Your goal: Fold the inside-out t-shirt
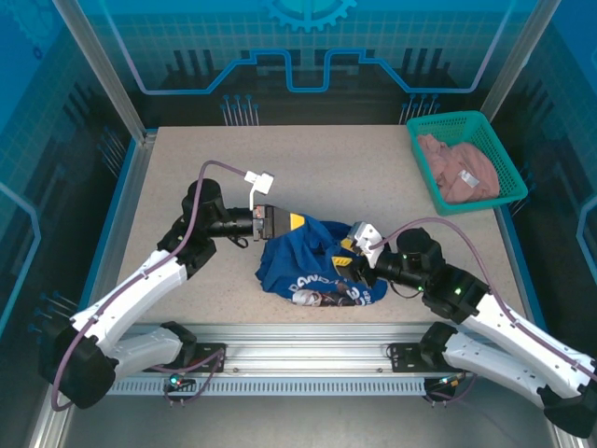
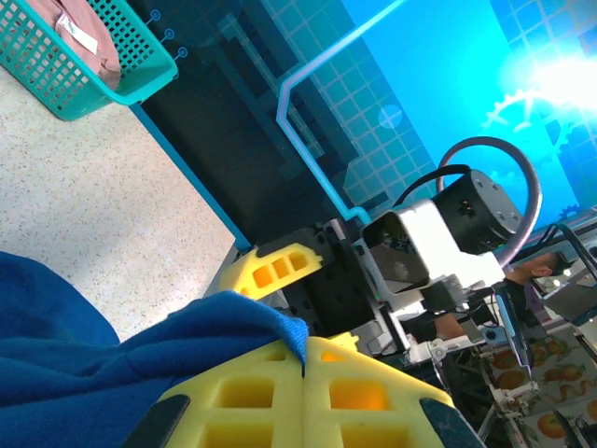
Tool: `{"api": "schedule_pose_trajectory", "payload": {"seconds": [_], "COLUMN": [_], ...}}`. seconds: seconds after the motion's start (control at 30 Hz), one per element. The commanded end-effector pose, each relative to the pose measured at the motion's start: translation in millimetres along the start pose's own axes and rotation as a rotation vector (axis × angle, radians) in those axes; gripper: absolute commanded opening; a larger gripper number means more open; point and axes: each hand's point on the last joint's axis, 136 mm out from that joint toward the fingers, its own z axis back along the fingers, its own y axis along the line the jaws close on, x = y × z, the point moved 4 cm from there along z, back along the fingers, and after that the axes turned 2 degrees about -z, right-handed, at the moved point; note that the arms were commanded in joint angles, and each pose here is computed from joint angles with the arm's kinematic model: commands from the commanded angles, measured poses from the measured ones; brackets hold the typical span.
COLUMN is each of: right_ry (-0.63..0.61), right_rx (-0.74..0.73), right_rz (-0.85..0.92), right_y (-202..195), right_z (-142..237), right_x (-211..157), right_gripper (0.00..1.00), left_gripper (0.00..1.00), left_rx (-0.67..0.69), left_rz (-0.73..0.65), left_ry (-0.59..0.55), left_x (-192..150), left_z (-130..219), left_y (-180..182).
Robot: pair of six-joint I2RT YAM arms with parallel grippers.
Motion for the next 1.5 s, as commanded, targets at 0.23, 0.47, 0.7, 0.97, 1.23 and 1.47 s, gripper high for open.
{"api": "schedule_pose_trajectory", "payload": {"seconds": [0.23, 0.47, 0.7, 0.97, 1.23, 1.47], "right_ry": [-0.035, 0.153, 0.243, 0.334, 0.301, -0.015], "right_rx": [0.031, 0.006, -0.056, -0.114, -0.152, 0.116], "right_rz": [0.189, 0.278, 0.288, 0.306, 0.287, -0.03], "right_y": [12.5, 13.1, 2.8, -4.3, -8.7, -0.2], "right_z": [10.2, -28.0, -38.2, -48.8, -61.8, -15.4], "right_x": [41.5, 33.8, 17.7, 0.9, 9.6, 47.4], "right_gripper": [0.41, 0.31, 0.35, 0.35, 0.11, 0.0], "left_gripper": [0.0, 0.0, 0.0, 0.0, 0.0, 0.0], "left_rx": [0.054, 0.05, 0.046, 0.036, 0.043, 0.127], "left_rz": [-0.023, -0.027, -0.027, -0.032, -0.033, -0.017], "left_ry": [0.016, 0.013, 0.015, 0.01, 0.009, -0.046], "left_x": [-4.1, -3.7, -4.2, -4.0, -4.8, 0.4], "left_z": [1.4, 2.0, 3.5, 4.9, 5.7, 14.1], "left_y": [8.7, 6.9, 3.7, -0.4, 0.5, 23.3]}}
